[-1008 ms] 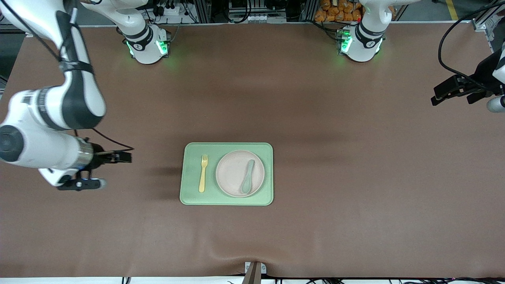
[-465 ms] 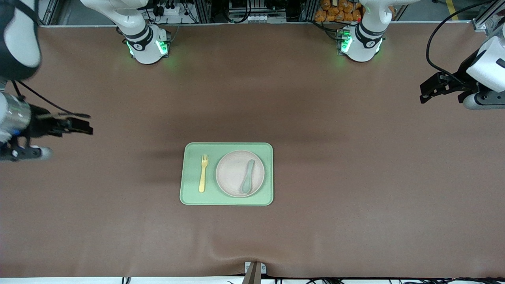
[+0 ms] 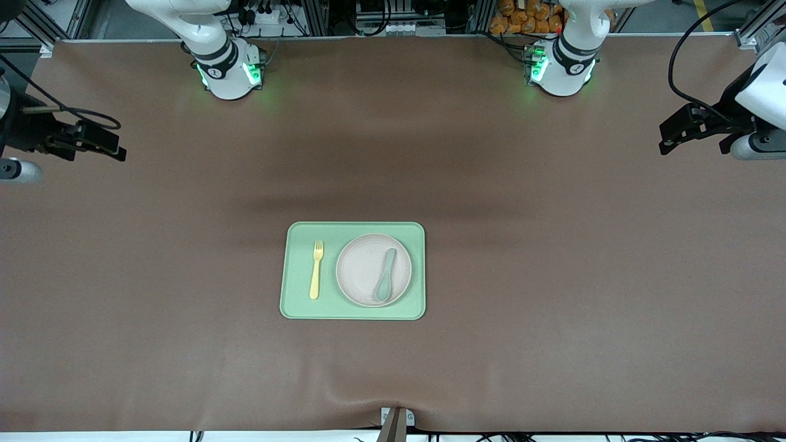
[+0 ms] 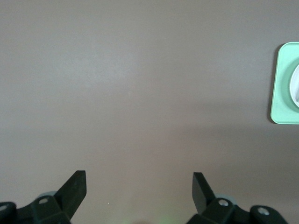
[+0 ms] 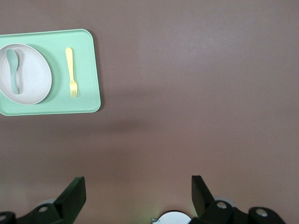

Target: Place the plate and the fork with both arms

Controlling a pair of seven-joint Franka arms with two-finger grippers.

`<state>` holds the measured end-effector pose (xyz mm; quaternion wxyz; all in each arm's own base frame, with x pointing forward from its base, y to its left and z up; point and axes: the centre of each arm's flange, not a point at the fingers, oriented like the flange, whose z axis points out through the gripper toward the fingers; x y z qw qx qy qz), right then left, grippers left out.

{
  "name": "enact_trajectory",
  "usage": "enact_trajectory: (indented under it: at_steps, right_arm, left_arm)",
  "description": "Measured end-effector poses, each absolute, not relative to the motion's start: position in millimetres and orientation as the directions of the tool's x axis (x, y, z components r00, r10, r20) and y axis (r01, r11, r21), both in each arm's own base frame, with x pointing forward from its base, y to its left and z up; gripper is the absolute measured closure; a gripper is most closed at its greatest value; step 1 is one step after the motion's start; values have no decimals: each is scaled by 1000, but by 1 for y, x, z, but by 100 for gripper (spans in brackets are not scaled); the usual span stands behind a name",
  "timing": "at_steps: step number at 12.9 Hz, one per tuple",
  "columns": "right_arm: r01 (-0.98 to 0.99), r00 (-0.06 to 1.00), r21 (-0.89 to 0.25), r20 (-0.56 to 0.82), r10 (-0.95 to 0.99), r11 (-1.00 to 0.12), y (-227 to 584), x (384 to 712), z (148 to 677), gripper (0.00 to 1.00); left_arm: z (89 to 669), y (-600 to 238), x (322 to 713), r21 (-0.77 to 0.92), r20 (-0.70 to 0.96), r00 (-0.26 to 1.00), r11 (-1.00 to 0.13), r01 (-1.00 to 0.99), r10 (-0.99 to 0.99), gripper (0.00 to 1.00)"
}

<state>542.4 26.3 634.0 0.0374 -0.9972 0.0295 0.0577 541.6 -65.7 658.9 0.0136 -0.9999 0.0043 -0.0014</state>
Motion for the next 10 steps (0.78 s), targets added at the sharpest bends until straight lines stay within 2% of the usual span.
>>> enact_trajectory:
  at_steps: [4, 6, 10]
  right_arm:
    - [-55, 998, -68, -27, -54, -996, 13, 535, 652, 0]
    - [-43, 999, -26, 1, -43, -999, 10, 536, 662, 0]
    - [-34, 999, -21, -7, -34, -999, 14, 530, 676, 0]
  left_arm:
    - [659, -66, 542, -24, 2, 1000, -1000, -9, -9, 0]
    - [659, -66, 542, -24, 2, 1000, -1000, -9, -9, 0]
    - [659, -66, 542, -24, 2, 1000, -1000, -10, -10, 0]
